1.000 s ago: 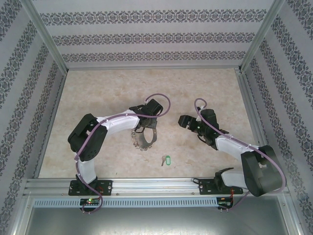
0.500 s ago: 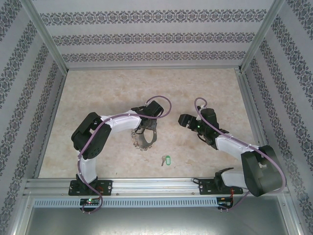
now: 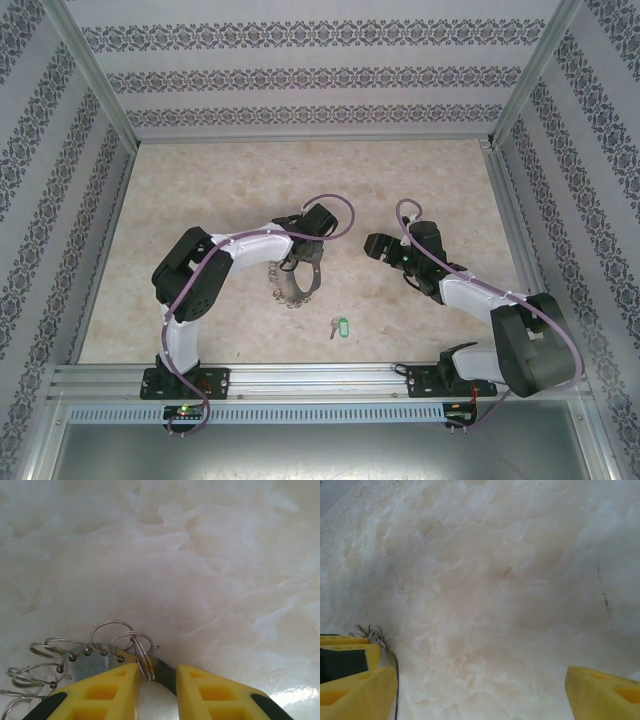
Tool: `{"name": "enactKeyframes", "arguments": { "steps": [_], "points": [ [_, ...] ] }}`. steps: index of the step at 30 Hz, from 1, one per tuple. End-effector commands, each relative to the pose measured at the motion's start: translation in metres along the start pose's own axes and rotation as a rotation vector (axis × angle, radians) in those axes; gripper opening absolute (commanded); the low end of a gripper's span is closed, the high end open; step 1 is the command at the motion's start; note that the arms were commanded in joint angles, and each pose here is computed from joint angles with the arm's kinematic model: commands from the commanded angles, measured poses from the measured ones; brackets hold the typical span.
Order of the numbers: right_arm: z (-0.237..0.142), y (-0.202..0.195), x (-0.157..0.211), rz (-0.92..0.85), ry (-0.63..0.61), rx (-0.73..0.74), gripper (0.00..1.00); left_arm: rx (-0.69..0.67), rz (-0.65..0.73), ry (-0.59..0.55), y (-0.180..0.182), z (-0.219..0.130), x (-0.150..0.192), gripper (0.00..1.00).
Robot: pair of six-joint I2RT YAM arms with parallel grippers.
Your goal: Put the keys on the keyring
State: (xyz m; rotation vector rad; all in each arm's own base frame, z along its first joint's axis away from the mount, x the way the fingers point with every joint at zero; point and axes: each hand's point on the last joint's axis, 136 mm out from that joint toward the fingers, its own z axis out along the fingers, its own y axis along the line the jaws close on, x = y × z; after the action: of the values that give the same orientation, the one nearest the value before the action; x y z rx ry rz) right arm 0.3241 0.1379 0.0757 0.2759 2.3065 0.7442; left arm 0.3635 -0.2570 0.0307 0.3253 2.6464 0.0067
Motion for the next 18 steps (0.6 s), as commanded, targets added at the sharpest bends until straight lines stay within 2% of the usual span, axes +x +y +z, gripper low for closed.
{"name": "enactKeyframes", "arguments": {
  "steps": [1, 12, 18],
  "points": [
    [0.0016, 0.0126, -0.0089, -0.025, -0.023, -0.029, 0.87, -0.022, 0.039, -0.015, -0.0033, 0.0013, -0.0050, 0.26],
    [-0.0020, 0.0161, -0.0097, -0.031, -0.028, -0.043, 0.86, -0.045, 0.051, -0.024, 0.0006, 0.0050, -0.0042, 0.24],
    [-0.0058, 0.0187, -0.0102, -0.040, -0.026, -0.049, 0.86, -0.048, 0.072, -0.029, 0.0009, 0.0056, -0.0060, 0.14]
  ]
}}
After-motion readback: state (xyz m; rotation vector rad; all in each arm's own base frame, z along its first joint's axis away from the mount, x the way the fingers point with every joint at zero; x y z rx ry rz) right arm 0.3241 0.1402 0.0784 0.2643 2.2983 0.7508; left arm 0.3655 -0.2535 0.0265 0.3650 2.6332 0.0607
